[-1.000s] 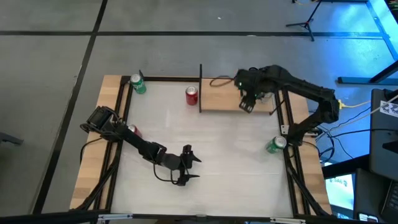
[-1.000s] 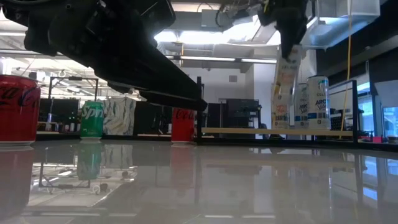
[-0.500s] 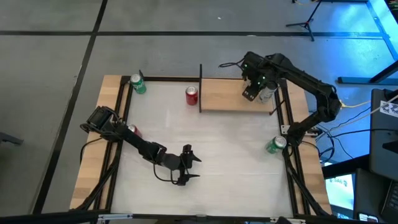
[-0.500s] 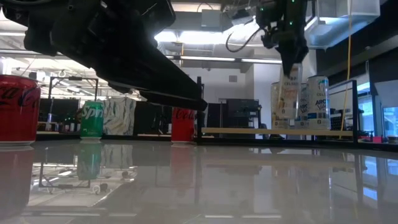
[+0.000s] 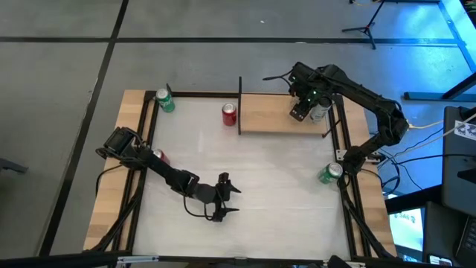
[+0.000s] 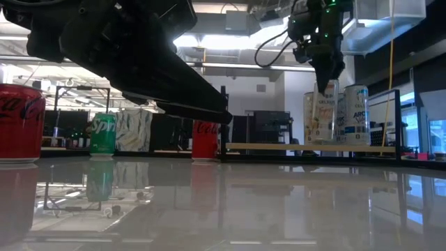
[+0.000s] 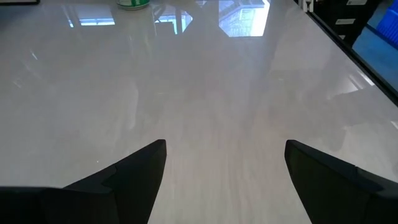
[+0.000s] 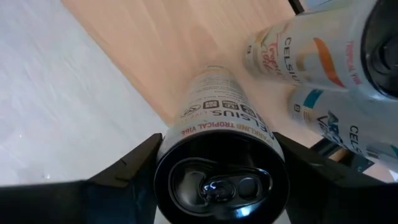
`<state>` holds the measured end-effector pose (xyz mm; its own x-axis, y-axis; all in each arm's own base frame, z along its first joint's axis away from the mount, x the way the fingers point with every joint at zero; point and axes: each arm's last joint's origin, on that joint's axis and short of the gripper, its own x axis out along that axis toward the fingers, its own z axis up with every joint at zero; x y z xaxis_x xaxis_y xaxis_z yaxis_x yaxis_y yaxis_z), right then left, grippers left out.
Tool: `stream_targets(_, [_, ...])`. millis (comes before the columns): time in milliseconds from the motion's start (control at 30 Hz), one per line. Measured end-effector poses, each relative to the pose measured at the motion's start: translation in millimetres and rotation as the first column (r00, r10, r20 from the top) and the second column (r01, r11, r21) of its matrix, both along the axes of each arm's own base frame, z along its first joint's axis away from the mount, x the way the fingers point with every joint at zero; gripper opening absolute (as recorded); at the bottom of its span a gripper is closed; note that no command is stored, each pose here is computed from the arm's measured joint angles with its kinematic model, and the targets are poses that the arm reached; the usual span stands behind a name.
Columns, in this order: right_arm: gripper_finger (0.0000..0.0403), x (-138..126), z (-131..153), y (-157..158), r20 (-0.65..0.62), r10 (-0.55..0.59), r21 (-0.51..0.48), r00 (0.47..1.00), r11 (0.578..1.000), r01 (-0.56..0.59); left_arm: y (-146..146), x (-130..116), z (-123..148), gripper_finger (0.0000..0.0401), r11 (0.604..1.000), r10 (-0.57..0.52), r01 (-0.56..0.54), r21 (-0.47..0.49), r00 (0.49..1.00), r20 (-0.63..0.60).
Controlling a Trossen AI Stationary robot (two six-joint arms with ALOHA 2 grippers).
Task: Place canned beverage on shelf
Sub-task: Put the yellow soda can on the shelf aligned with the other white yellow soda can
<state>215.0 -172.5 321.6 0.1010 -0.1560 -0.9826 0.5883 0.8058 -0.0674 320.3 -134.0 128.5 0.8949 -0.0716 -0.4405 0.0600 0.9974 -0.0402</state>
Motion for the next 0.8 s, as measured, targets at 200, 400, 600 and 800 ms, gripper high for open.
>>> stream_targets(200, [0.0242,1.1,0.1,-0.1,0.018,0.01,0.008,1.0,1.0,-0.01,0.0,0.0,0.0,0.0318,1.0,0.001,-0.001,-0.002,1.0,0.0])
stream_targets(400, [0.0242,1.5,-0.8,-0.2,0.018,0.011,0.018,1.0,1.0,-0.012,-0.4,-0.1,0.0,0.0318,1.0,-0.005,0.005,-0.005,1.0,-0.001])
stream_targets(600, [0.0242,3.5,-6.7,-1.1,0.004,0.013,0.029,1.0,0.999,-0.013,-0.4,-0.2,-0.1,0.0318,1.0,-0.006,0.006,-0.006,1.0,-0.002])
stream_targets(800, [0.0242,4.1,-8.4,-1.6,0.0,0.013,0.032,1.0,0.999,-0.013,-0.7,-0.3,-0.1,0.0318,1.0,-0.007,0.007,-0.006,1.0,-0.002])
